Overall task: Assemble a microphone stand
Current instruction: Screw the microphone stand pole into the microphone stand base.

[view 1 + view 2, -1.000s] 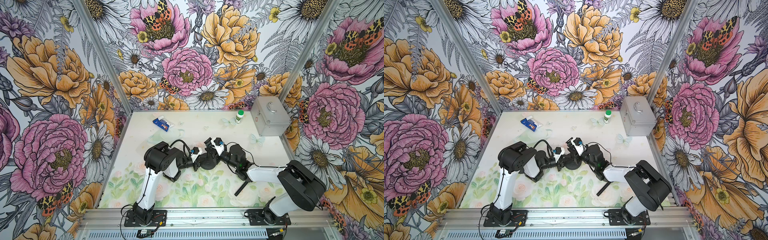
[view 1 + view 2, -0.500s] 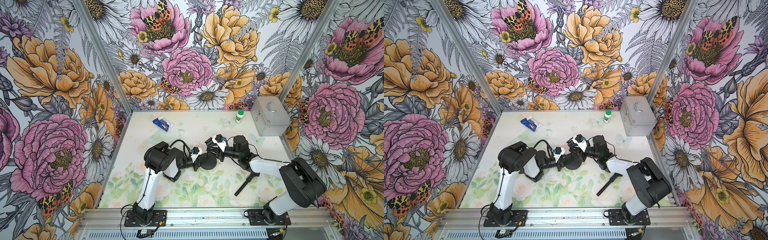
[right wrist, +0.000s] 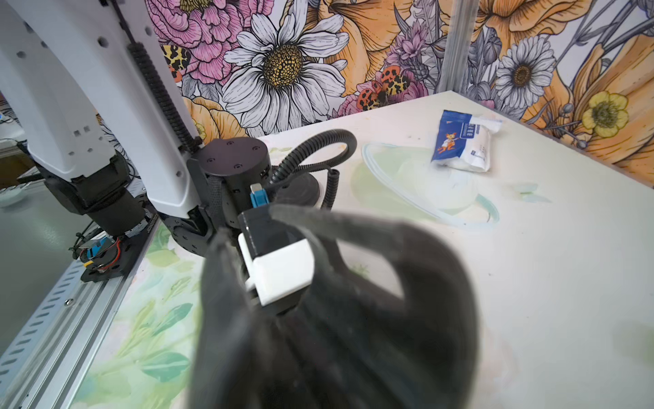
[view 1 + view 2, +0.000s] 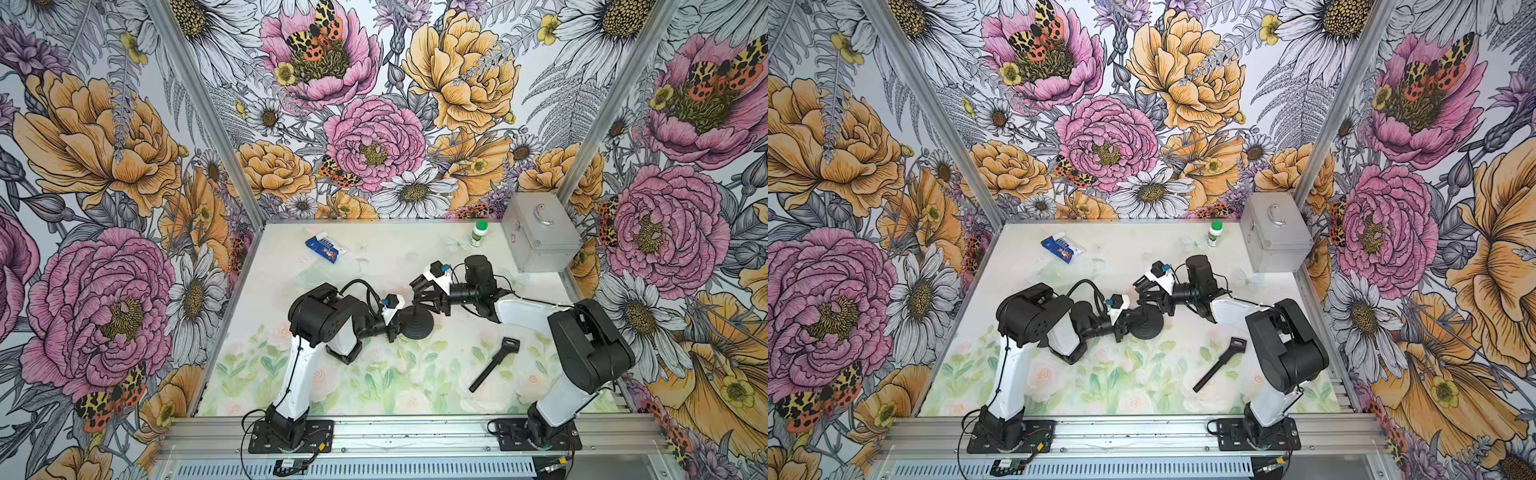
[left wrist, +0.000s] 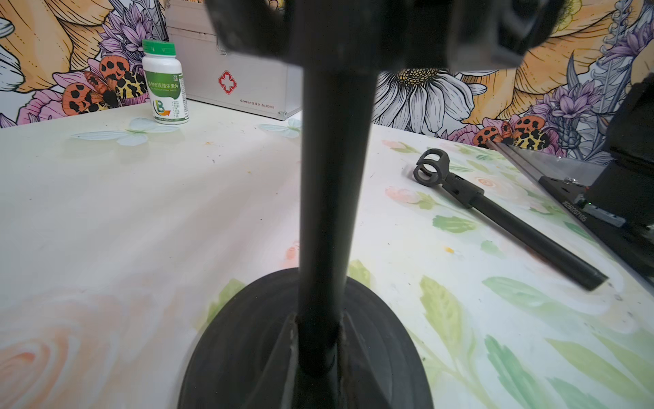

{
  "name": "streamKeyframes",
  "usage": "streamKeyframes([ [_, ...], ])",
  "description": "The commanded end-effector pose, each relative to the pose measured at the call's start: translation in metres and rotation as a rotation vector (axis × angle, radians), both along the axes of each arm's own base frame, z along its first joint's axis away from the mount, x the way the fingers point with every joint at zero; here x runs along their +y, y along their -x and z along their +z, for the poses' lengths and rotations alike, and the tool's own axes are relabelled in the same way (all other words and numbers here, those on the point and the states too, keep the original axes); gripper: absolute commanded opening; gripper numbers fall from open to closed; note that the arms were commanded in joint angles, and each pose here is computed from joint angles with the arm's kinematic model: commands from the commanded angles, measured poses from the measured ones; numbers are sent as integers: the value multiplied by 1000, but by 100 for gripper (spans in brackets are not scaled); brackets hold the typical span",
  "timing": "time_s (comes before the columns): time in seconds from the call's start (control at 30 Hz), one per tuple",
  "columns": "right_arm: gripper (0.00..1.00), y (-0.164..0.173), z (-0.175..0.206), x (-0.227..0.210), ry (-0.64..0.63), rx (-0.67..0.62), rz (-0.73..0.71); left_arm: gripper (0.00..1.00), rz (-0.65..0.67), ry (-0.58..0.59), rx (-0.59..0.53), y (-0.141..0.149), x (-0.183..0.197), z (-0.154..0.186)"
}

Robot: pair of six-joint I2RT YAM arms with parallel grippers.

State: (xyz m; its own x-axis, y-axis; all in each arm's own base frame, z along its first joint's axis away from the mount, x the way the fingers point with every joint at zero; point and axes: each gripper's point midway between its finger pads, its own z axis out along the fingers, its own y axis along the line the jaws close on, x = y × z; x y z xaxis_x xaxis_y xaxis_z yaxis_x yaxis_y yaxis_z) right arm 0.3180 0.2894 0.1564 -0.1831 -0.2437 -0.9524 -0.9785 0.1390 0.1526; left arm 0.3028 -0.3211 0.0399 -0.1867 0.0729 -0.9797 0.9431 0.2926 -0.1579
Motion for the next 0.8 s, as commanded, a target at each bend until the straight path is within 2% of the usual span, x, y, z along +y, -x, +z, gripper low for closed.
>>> streamKeyframes([
  [0.0,38,3,3,2,-6,-1,61,19,47,-72,131,6,9,-39],
  [0.03,33,1,3,1,-4,-11,59,19,47,-72,134,7,9,-40],
  [0.1,14,-5,2,0,8,-23,35,19,49,-73,137,6,10,-41],
  [0.17,0,-12,0,-2,34,-34,-10,19,50,-75,138,7,11,-41],
  [0.27,0,-22,-7,-10,83,-95,-145,19,58,-76,130,5,12,-40],
  [0.37,0,-45,-7,-35,78,-194,-535,19,68,-72,147,2,13,-41],
  [0.43,0,-50,-10,-63,51,-202,-847,19,72,-76,153,3,14,-44],
  [0.53,0,-40,-19,-73,81,-196,-1047,20,78,-73,146,0,14,-42],
  [0.63,0,-33,-22,-60,90,-194,-998,20,72,-72,161,2,13,-44],
  [0.7,3,-27,-21,-44,101,-220,-867,20,70,-77,159,3,13,-46],
  [0.73,14,-22,-20,-36,100,-224,-771,20,74,-75,151,2,13,-44],
  [0.77,19,-16,-19,-28,90,-219,-677,20,74,-75,147,1,14,-43],
])
